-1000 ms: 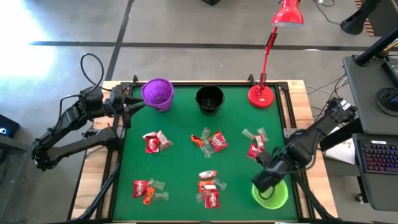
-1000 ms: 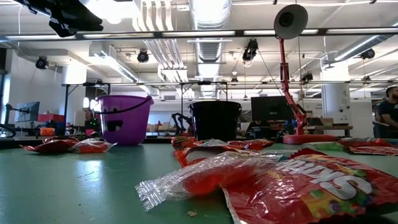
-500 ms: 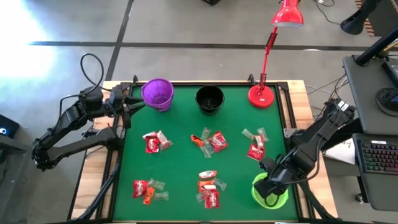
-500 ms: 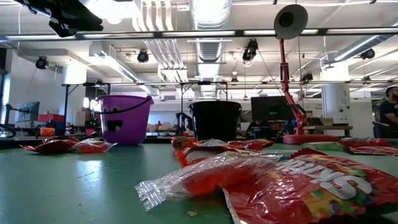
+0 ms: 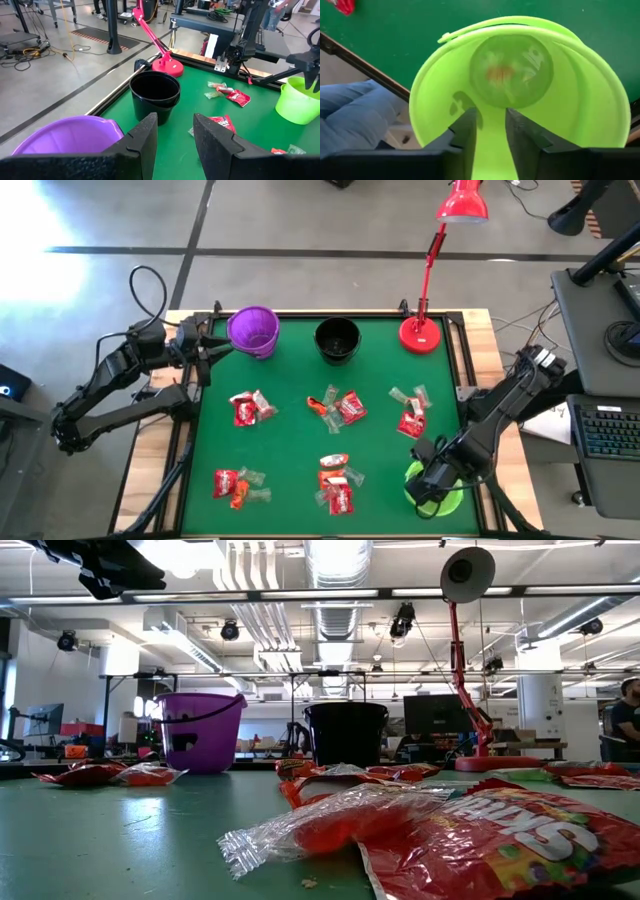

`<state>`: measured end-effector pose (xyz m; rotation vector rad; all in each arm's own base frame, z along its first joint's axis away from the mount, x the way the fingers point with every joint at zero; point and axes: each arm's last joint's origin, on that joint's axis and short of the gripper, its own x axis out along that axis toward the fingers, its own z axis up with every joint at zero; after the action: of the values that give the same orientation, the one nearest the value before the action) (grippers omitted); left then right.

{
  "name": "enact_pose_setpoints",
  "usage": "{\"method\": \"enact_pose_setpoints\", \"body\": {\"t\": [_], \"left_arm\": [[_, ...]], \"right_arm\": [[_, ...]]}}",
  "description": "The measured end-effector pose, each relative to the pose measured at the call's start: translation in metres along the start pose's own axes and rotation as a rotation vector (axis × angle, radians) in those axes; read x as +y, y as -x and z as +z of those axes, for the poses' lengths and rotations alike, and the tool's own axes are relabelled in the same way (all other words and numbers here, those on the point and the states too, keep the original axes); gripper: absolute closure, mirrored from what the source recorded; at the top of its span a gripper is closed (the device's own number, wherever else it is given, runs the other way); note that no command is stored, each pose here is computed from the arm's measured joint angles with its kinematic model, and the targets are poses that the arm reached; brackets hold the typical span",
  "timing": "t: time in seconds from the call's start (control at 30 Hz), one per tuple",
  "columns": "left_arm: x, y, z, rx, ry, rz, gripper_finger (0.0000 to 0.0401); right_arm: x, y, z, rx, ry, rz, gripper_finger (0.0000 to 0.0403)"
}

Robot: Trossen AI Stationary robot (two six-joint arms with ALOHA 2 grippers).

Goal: Sort candy
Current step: Put the green gummy into the green bucket, then put the red candy into the purple bucket

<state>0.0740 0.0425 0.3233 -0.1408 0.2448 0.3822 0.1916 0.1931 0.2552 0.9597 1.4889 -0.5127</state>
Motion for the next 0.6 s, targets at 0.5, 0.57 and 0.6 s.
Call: {"method": "enact_pose_setpoints", "body": {"t": [0.5, 0.57, 0.6], "left_arm": [[0.000, 0.000, 0.000, 0.001, 0.000, 0.001, 0.0291], [0.000, 0.000, 0.000, 0.001, 0.000, 0.005, 0.0291], [0.000, 0.000, 0.000, 0.000, 0.000, 0.009, 0.0291]], "right_arm": [[-0.002, 0.008, 0.005, -0.115, -0.032, 0.049, 0.0255], [-0.002, 0.012, 0.008, -0.126, -0.045, 0.063, 0.0255], [-0.001, 0.014, 0.009, -0.135, -0.052, 0.071, 0.0255]]}}
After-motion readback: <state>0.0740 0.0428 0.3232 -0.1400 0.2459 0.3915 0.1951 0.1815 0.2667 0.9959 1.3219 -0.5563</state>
